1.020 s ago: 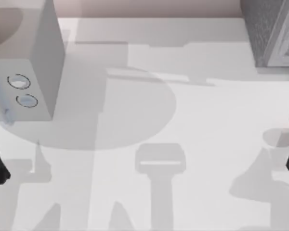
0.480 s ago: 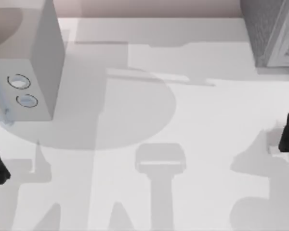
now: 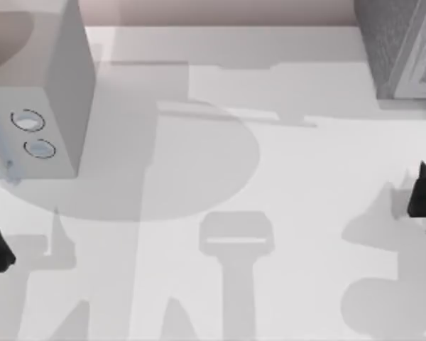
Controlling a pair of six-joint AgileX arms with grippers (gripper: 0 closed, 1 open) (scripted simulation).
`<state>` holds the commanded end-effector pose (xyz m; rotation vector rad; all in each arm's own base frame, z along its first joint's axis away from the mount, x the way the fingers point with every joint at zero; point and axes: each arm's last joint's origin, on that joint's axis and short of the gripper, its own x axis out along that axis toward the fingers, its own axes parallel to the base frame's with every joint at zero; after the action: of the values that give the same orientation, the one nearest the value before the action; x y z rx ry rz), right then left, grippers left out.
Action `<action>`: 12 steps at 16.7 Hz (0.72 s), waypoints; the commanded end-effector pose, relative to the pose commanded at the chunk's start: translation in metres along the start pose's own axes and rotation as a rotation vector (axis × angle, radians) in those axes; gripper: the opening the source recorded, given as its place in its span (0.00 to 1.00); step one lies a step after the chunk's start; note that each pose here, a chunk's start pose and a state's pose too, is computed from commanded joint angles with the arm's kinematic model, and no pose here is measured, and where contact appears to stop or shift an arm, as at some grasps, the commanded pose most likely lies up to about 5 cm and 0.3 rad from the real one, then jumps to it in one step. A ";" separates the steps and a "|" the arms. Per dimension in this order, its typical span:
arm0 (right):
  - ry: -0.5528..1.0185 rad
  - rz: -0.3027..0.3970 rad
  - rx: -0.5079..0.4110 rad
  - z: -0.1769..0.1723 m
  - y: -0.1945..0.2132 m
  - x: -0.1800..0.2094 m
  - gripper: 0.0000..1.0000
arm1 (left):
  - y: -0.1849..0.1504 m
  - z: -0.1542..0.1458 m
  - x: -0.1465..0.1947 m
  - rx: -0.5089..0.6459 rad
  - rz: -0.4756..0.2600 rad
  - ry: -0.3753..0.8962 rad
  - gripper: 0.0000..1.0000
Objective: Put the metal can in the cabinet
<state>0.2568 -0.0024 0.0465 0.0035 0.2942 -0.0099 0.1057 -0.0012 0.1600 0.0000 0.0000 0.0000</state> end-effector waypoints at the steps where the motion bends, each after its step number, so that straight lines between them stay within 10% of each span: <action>1: 0.000 0.000 0.000 0.000 0.000 0.000 0.85 | 0.000 0.000 0.000 0.000 0.000 0.000 1.00; 12: 0.000 0.000 0.000 0.000 0.000 0.000 0.02 | 0.000 0.000 0.000 0.000 0.000 0.000 1.00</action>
<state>0.2568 -0.0024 0.0465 0.0035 0.2942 -0.0099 0.1057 -0.0012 0.1600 0.0000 0.0000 0.0000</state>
